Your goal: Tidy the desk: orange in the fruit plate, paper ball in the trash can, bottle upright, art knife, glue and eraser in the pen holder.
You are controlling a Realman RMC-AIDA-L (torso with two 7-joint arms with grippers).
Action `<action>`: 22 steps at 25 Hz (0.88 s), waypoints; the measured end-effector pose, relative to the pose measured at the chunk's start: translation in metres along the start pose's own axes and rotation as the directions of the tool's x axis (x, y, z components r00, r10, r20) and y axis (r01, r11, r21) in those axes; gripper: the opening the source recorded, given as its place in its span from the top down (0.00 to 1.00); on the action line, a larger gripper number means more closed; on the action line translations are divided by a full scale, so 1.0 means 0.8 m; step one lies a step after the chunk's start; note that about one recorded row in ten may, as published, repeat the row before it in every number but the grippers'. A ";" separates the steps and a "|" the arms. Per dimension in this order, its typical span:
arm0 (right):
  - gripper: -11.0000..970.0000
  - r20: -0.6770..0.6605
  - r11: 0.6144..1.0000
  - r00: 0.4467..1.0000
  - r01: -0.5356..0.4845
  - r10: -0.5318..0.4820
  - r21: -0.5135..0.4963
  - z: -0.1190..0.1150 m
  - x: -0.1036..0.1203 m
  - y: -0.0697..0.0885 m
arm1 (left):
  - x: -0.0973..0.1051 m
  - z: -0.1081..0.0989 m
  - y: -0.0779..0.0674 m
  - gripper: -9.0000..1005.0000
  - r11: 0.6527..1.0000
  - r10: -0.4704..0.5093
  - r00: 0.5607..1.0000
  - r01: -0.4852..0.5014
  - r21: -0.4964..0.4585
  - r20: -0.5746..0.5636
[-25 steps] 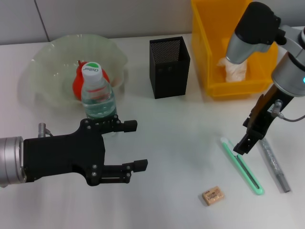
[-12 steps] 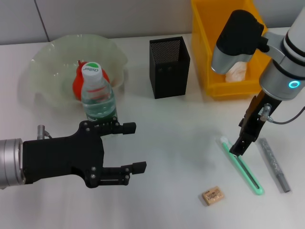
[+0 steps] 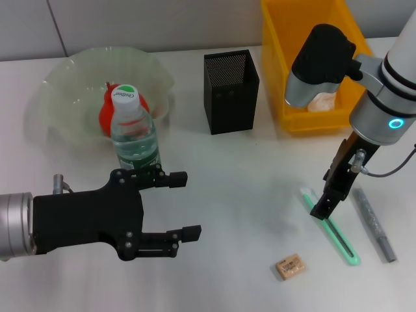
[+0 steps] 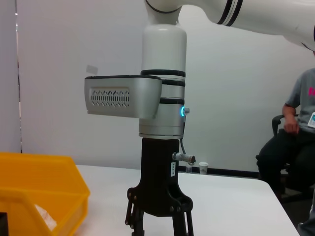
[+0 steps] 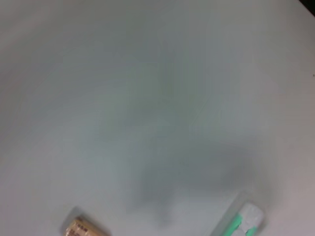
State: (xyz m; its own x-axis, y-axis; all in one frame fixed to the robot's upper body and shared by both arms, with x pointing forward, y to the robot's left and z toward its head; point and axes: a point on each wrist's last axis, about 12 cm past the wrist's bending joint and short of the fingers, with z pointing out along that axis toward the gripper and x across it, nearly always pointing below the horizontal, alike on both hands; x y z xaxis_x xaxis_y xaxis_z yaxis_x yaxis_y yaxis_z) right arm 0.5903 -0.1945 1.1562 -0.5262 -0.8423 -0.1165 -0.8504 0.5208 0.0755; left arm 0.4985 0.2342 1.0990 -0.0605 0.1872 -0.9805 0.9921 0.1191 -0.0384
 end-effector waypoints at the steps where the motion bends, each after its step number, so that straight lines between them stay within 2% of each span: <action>1: 0.15 0.000 1.000 1.000 0.000 0.000 0.000 0.000 0.000 0.000 | 0.000 0.000 0.000 0.19 1.000 -0.001 1.000 0.001 0.000 0.000; 22: 0.15 -0.007 1.000 1.000 0.010 -0.010 0.024 0.005 -0.004 0.003 | 0.000 -0.001 0.000 0.19 1.000 -0.001 1.000 0.001 0.001 -0.002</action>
State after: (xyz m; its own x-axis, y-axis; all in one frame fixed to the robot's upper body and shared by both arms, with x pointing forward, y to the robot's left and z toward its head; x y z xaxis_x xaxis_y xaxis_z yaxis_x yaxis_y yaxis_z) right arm 0.5899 -0.1898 1.1524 -0.5180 -0.8482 -0.1108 -0.8553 0.5157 0.0509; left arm 0.4982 0.2346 1.0989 -0.0616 0.1892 -0.9800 0.9922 0.1184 -0.0395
